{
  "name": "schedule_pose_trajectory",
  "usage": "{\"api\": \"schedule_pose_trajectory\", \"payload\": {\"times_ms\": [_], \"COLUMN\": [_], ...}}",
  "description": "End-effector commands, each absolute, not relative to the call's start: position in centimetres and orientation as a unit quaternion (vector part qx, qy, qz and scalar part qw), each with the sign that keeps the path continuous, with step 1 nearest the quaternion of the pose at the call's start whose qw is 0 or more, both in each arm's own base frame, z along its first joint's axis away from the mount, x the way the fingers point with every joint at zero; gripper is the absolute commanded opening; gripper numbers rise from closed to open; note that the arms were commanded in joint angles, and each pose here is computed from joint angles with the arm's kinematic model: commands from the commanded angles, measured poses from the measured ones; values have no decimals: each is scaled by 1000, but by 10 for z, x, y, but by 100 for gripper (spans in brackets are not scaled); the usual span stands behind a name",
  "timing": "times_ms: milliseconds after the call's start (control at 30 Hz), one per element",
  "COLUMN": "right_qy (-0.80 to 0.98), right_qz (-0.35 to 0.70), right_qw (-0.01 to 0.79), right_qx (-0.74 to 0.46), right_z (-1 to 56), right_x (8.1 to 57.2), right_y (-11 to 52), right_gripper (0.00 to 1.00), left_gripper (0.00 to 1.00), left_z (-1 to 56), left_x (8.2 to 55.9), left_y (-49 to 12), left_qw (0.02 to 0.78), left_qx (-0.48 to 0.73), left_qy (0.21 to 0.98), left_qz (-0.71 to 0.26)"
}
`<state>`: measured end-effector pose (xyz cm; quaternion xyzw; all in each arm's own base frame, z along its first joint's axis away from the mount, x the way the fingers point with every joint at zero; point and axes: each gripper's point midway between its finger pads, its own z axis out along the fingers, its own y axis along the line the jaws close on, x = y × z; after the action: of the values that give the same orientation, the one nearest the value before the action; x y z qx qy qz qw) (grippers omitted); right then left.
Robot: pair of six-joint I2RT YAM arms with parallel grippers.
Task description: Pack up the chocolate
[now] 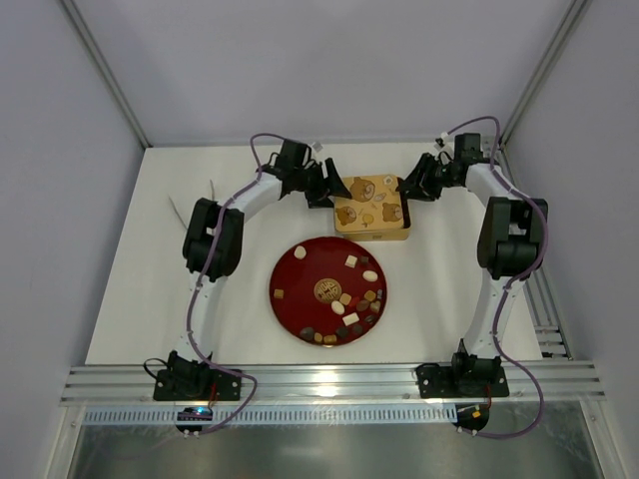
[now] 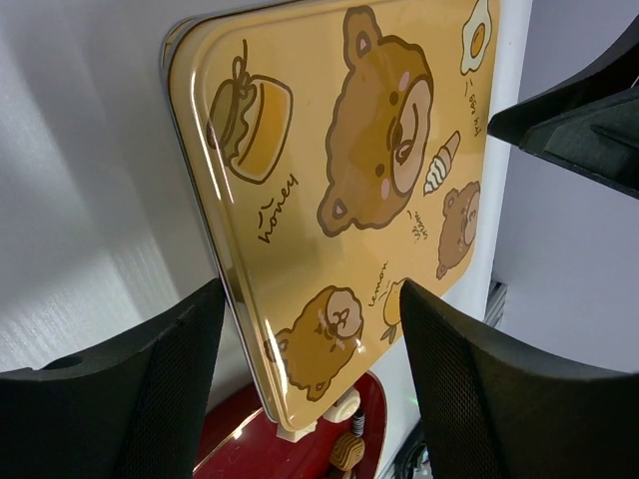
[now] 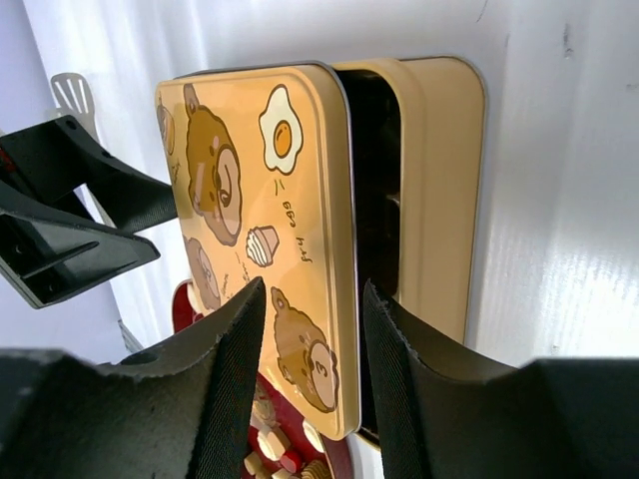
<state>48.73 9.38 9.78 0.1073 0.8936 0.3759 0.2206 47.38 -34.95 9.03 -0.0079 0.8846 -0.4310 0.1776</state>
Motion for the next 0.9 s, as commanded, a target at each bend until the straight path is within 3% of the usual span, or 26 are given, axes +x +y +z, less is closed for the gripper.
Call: {"api": "schedule_pose_trajectory", "payload": {"times_ms": [0, 333, 633, 867], "right_qy": [890, 904, 922, 936], "right_qz": [348, 256, 198, 176], "right_qw": [282, 315, 286, 259], "right_qx": [88, 133, 170, 159], "right_z": [142, 143, 110, 85], "right_x": [495, 494, 482, 472], "right_y": [82, 52, 37, 44], "right_gripper": [47, 49, 36, 30], "left_gripper": [70, 69, 68, 68], "left_z": [103, 105, 102, 102], "left_x": [479, 480, 480, 481], "left_y": [-357, -362, -369, -374], "left_qw": [192, 193, 191, 191], "left_qx": [-2, -5, -8, -9], "left_qy": [879, 880, 883, 883], "left_qz": [-437, -434, -430, -429]}}
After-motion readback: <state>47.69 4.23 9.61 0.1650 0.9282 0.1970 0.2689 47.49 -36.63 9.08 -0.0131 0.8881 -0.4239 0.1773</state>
